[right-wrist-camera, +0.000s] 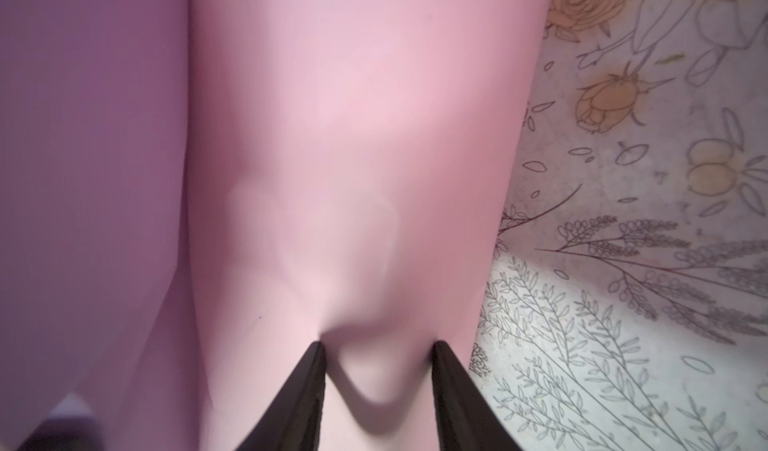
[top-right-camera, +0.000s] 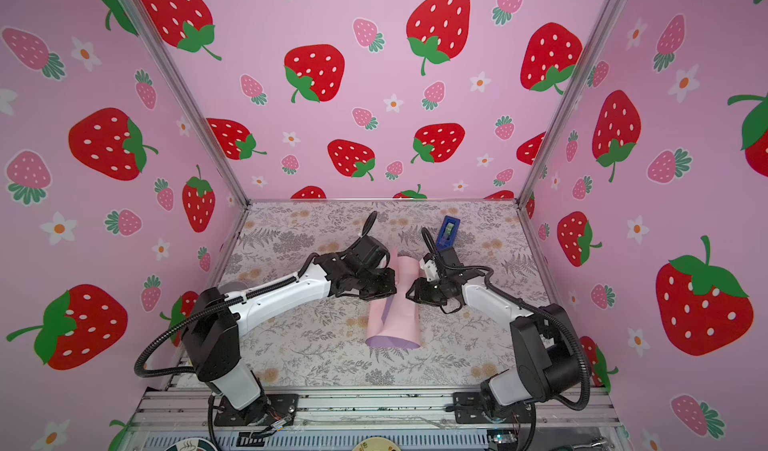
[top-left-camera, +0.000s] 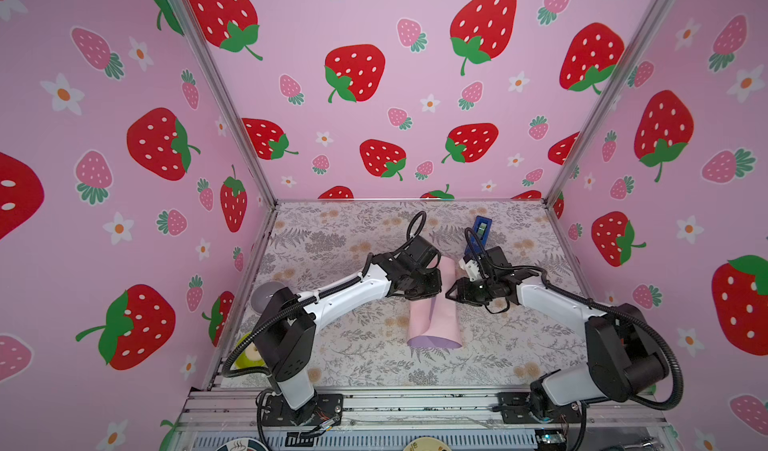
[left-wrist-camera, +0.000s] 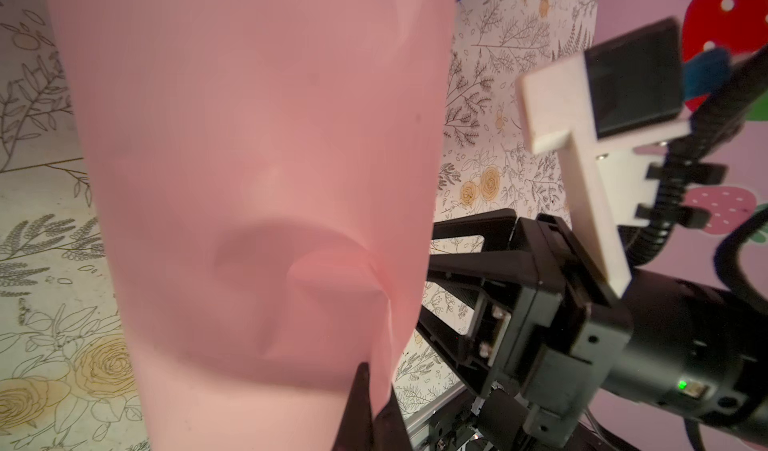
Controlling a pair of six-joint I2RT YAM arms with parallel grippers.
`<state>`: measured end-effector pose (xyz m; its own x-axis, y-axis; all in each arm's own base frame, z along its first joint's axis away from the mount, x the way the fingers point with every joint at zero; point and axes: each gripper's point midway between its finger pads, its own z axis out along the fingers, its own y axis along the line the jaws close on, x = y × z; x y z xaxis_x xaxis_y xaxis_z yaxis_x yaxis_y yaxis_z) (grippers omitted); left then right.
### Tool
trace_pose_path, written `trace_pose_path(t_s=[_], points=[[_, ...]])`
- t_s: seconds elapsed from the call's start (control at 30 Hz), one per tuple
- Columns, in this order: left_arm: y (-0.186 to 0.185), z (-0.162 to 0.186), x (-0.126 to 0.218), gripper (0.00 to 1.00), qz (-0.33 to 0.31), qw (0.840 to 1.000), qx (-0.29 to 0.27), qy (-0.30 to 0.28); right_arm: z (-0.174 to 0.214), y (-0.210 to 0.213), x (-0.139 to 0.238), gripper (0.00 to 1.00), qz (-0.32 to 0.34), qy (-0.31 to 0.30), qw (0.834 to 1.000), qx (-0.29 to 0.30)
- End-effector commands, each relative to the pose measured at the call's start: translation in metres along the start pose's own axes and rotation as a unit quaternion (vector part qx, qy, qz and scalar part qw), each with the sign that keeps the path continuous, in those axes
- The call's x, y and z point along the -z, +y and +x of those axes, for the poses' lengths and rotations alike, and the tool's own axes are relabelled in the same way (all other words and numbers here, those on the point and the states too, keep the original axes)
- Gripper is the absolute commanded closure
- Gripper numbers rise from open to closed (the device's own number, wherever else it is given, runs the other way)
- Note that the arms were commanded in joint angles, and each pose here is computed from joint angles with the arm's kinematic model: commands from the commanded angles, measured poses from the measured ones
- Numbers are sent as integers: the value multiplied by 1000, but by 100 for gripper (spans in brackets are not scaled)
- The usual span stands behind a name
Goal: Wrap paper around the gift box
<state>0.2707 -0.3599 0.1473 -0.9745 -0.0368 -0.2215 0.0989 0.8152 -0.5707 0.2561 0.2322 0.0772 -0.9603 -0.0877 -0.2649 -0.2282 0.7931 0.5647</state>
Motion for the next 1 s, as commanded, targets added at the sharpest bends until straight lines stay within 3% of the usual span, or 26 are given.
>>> trace_pose_path(t_s=[0.0,0.5,0.97], points=[[-34,-5,0,97,61,997,-38,10,50,-32,-13,56,60,85,994,-23],[-38,25,-47,97,107,989,-25,97,51,-31,-13,56,56,87,994,-24],[17,49,-65,82,59,990,24,128,31,-20,5,56,60,56,997,-17]])
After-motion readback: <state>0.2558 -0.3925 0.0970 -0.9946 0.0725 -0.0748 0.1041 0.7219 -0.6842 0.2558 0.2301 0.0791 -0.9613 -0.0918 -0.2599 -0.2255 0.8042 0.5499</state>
